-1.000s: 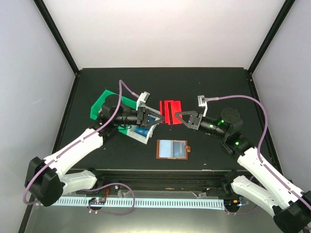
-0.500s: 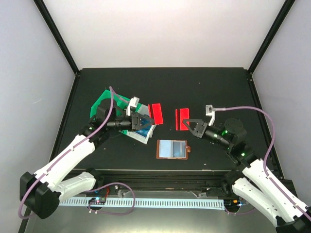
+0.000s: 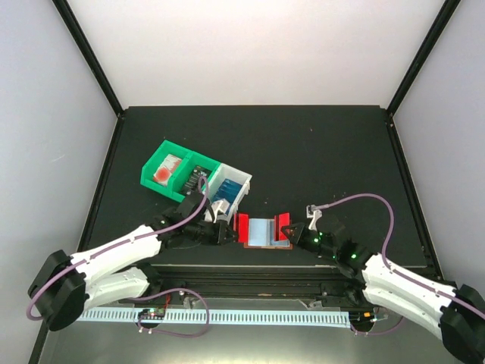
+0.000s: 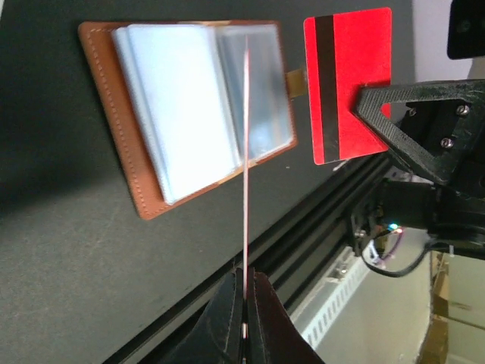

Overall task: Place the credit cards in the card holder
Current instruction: Insert the credit card into the card holder.

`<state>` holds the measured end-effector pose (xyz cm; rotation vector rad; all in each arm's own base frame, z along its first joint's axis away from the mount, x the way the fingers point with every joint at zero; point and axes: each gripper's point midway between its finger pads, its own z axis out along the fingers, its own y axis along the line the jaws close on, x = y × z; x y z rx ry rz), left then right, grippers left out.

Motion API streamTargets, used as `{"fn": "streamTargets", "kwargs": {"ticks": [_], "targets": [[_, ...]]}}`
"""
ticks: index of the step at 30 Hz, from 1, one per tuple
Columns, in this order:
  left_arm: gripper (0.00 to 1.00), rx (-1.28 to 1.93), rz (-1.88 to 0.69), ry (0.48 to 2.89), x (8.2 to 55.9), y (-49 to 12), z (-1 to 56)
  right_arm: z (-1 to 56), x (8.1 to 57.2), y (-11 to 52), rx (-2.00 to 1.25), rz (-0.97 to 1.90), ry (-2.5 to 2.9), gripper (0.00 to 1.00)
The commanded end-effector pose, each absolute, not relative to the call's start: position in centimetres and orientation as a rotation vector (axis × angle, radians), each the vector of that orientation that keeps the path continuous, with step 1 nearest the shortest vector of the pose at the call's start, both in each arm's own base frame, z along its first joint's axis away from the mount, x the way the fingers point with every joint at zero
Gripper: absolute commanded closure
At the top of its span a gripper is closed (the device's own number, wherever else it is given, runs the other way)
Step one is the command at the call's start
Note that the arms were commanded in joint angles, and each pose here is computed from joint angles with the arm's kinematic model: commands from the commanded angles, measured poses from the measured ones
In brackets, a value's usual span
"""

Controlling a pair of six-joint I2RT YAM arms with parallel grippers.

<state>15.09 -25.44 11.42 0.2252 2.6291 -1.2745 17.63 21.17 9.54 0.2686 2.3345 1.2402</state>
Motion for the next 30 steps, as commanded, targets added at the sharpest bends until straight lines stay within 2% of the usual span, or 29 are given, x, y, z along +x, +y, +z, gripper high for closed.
{"fn": "streamTargets", "kwargs": {"ticks": [1,15,30], "targets": [[0.98,0.235,-1.176,2.677,15.3,-25.6,9.3,8.9,19.4,21.0,0.359,1.191,2.25,0.99],[0.98,0.202,-0.951,2.787,15.7,-25.1,5.1,7.1,20.2,23.4,0.283,1.175,2.308,0.99],[0.98,0.21,-0.954,2.825,15.6,-25.5,4.9,5.1,19.8,24.2,0.287,1.165,2.366,0.99]]}}
